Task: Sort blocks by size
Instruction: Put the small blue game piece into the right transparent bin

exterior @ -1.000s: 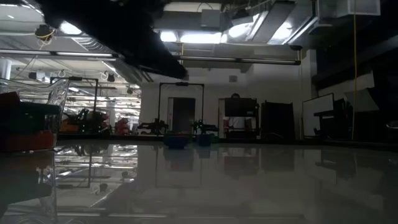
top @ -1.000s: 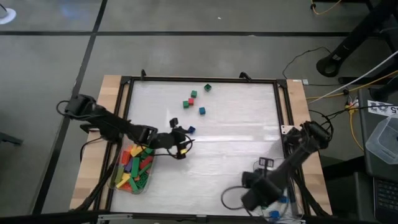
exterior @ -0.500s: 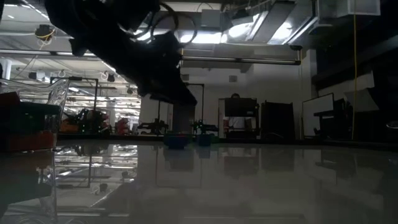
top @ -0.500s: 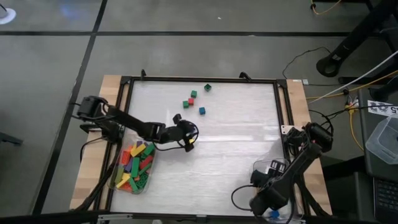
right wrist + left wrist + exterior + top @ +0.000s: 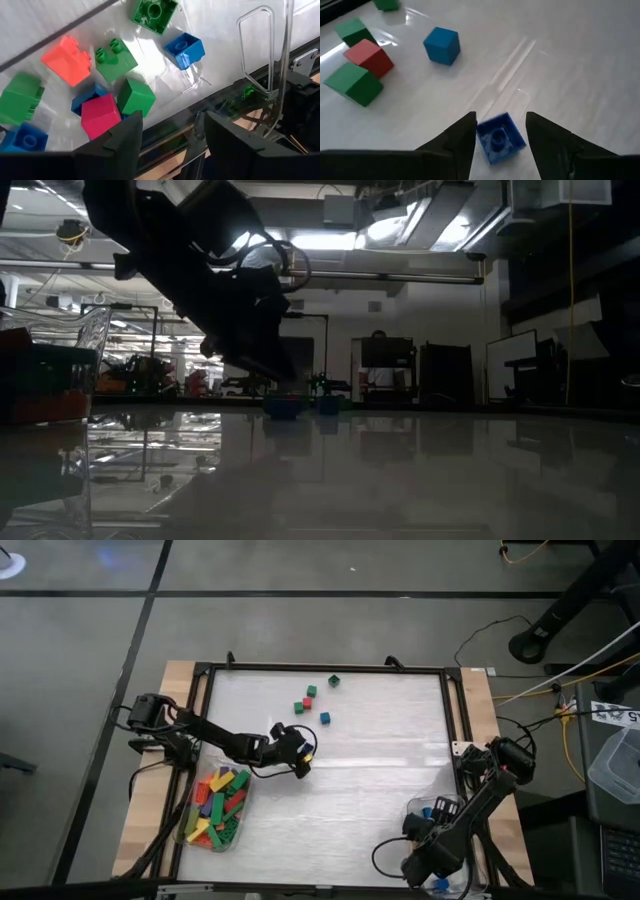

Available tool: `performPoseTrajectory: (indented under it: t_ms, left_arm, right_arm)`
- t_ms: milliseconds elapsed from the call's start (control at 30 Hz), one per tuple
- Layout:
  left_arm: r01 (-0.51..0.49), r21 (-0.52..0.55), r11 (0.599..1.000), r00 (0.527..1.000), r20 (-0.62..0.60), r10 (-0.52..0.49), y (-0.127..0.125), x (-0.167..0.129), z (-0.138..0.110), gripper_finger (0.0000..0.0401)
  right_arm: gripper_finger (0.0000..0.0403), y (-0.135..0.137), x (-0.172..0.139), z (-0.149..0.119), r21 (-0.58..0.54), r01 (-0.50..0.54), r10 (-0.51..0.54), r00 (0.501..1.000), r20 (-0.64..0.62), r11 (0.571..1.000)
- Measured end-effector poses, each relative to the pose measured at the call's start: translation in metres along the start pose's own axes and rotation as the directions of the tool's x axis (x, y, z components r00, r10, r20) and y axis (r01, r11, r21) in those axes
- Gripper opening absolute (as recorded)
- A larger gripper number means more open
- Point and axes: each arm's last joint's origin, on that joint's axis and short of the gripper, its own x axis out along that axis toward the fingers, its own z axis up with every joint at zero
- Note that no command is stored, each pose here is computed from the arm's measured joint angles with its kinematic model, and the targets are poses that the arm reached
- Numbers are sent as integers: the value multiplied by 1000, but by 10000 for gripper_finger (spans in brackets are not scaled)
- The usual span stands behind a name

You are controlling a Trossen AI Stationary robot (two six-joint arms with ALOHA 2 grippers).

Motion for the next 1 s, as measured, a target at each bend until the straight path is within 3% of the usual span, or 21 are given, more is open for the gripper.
performPoseTrajectory:
  t_ms: [267, 600, 1000]
  left_arm:
    - [-21, -66, 998, 1000, 1, 21, 6, 4, 3, 159]
    - [-35, -93, 995, 998, -57, 30, 4, 19, -14, 159]
    - [-41, -25, 999, 994, -104, 38, 3, 29, -27, 159]
  right_arm:
    - [211, 0, 0, 0, 0, 0, 0, 1000, 5, 1000]
    - [211, 1, 0, 0, 0, -5, 5, 1000, 8, 1000]
    - [211, 1, 0, 1, 0, 0, 0, 999, 32, 1000]
